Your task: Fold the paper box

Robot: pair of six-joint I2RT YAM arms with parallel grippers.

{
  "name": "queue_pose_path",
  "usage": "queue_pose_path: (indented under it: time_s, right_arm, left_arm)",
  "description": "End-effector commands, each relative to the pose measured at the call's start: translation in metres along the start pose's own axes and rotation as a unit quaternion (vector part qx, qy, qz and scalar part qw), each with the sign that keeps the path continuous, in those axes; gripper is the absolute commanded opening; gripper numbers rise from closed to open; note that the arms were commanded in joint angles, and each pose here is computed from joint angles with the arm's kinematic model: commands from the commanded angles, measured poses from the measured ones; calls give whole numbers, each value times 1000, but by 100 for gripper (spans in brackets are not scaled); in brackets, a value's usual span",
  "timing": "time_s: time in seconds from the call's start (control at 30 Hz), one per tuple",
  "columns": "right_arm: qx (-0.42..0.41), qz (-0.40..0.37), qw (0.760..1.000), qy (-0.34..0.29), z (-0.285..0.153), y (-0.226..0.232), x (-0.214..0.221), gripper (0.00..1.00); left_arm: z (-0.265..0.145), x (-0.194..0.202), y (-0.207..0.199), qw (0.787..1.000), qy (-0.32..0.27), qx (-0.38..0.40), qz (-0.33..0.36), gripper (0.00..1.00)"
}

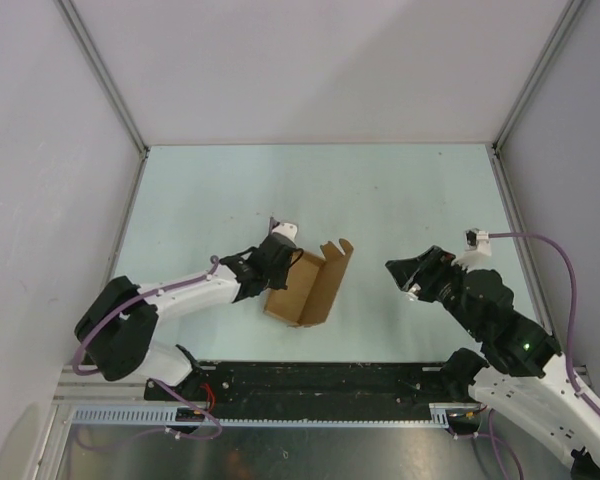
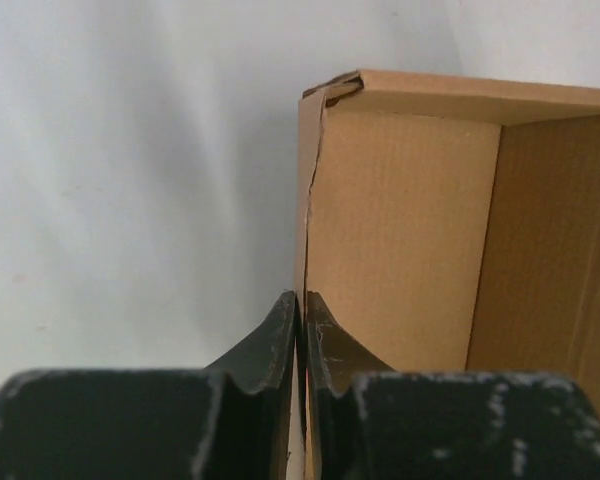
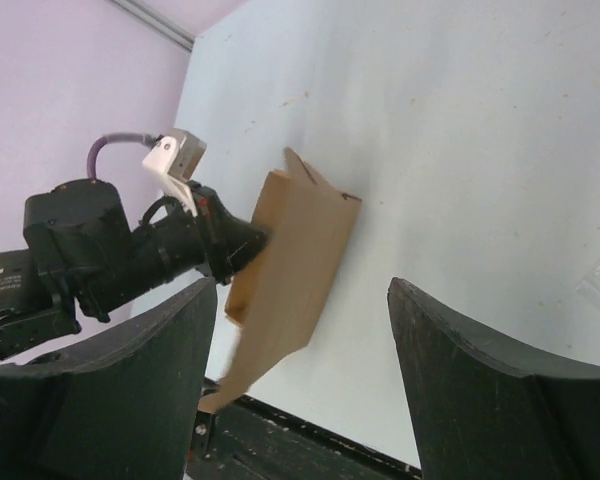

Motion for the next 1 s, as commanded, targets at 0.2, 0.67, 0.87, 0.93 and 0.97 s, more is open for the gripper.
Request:
queue_pose_path:
  time_s: [0.2,0.67,0.87,0.93,0.97]
  right_arm:
    - [154,-39,987,10,14,-28,3,75]
    - [298,-10,952,70,62,-93,-7,76]
    - [325,-1,941,99,81,-113,-2,77]
    - [329,4,939,100,84,-117,0,77]
    - [335,5,936,105,86,-121,2,76]
  left_arm:
    - [2,24,-17,973,-44,104,-200,13]
    - [1,58,-9,917,-73,102,-379,16]
    - [-5,53,-7,912,-90,109,-384,28]
    - [-8,51,-7,911,-98,113,-385,32]
    - [-9,50,-6,911,-101,114,-384,35]
Point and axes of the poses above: each gripper's point midway between its finger pads, its own z axis out along the fingers, its own y axis along the line the jaws close on, x = y × z, the point moved 9 cm from there along -z, back along the fingers, and after that the axes turned 4 degrees about z, right-handed, at the moved point
